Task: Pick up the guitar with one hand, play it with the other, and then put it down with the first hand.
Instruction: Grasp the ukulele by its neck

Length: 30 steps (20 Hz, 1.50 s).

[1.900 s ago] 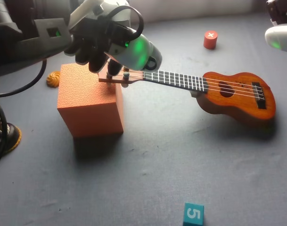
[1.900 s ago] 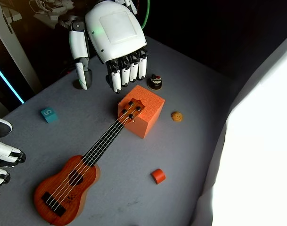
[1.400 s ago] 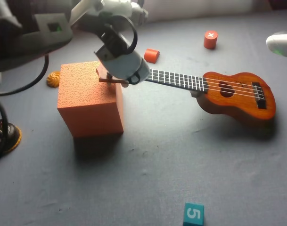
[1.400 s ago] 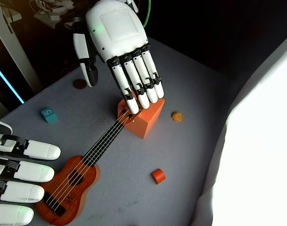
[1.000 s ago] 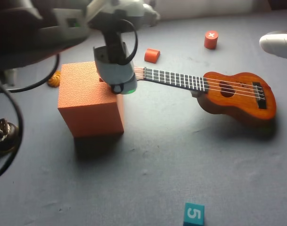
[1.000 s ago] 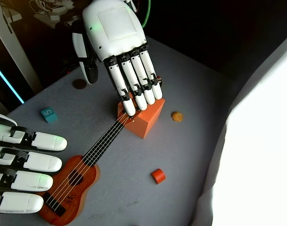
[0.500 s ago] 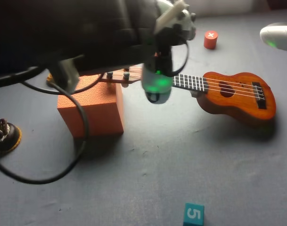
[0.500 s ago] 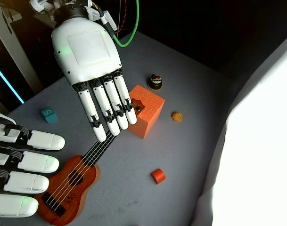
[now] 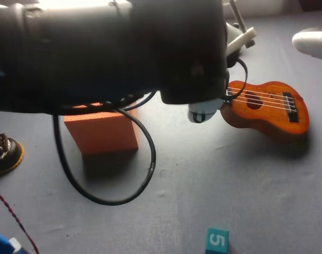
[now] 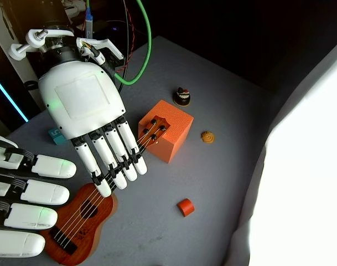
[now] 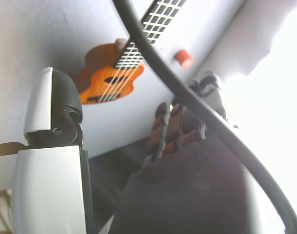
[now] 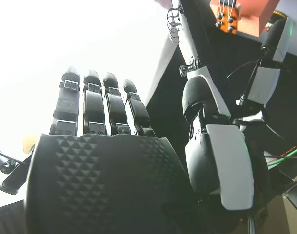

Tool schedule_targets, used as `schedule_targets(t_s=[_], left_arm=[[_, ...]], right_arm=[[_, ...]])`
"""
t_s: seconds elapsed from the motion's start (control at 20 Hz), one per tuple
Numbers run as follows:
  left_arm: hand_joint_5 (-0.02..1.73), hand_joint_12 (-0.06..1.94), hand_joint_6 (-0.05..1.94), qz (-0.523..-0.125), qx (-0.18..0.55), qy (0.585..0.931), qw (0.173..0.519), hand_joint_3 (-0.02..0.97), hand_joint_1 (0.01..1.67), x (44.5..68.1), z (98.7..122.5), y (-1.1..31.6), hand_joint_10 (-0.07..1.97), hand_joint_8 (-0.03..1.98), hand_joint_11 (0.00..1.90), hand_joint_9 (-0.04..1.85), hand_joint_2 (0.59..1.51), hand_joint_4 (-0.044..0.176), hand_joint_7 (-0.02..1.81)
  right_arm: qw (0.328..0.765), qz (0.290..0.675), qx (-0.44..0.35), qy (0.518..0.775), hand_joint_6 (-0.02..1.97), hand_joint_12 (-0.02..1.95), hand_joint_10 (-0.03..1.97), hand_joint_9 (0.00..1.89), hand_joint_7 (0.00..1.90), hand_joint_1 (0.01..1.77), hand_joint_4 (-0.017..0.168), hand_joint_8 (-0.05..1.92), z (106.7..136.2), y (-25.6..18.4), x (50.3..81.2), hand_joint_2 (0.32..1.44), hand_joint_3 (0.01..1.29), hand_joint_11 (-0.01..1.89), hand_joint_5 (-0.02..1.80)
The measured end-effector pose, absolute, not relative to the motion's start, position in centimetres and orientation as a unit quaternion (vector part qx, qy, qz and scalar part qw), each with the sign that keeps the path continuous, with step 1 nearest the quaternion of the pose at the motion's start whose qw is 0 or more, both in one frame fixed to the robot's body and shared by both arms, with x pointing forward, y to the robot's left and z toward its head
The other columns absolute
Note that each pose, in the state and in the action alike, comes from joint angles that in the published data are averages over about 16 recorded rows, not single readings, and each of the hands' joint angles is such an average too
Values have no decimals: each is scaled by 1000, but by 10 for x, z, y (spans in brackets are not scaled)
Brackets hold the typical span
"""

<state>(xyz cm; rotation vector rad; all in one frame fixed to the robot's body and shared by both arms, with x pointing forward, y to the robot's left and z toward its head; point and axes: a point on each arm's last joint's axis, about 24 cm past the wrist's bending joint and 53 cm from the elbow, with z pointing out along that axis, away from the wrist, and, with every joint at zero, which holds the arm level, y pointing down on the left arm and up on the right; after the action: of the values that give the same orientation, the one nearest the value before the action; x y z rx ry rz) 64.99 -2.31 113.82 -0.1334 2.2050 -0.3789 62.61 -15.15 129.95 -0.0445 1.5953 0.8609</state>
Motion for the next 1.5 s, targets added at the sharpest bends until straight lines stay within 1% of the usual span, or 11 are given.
schedule_targets(t_s=[0.3,0.45,0.8,1.5], left_arm=[[21,-12,-8,-117,-55,882,453,-5,1248,661,1122,-21,19,-12,16,15,1021,40,19],[21,-13,-9,-107,-56,880,459,-5,1245,664,1115,-21,19,-12,16,15,1025,41,18],[21,-14,-10,-95,-50,876,470,-6,1245,670,1100,-25,19,-13,17,18,1032,44,17],[21,-14,-10,-77,-47,874,477,-5,1250,685,1063,-27,19,-13,17,20,1033,47,14]], right_arm=[[615,374,-20,694,16,0,5,16,22,361,8,11,1299,-151,626,1314,31,22,21],[615,374,-20,694,16,0,5,15,22,364,8,11,1298,-151,626,1314,29,22,21],[614,373,-20,695,16,0,5,15,22,367,8,12,1298,-151,626,1315,24,21,21],[613,374,-21,696,16,0,4,15,22,359,8,12,1297,-150,626,1314,22,21,22]])
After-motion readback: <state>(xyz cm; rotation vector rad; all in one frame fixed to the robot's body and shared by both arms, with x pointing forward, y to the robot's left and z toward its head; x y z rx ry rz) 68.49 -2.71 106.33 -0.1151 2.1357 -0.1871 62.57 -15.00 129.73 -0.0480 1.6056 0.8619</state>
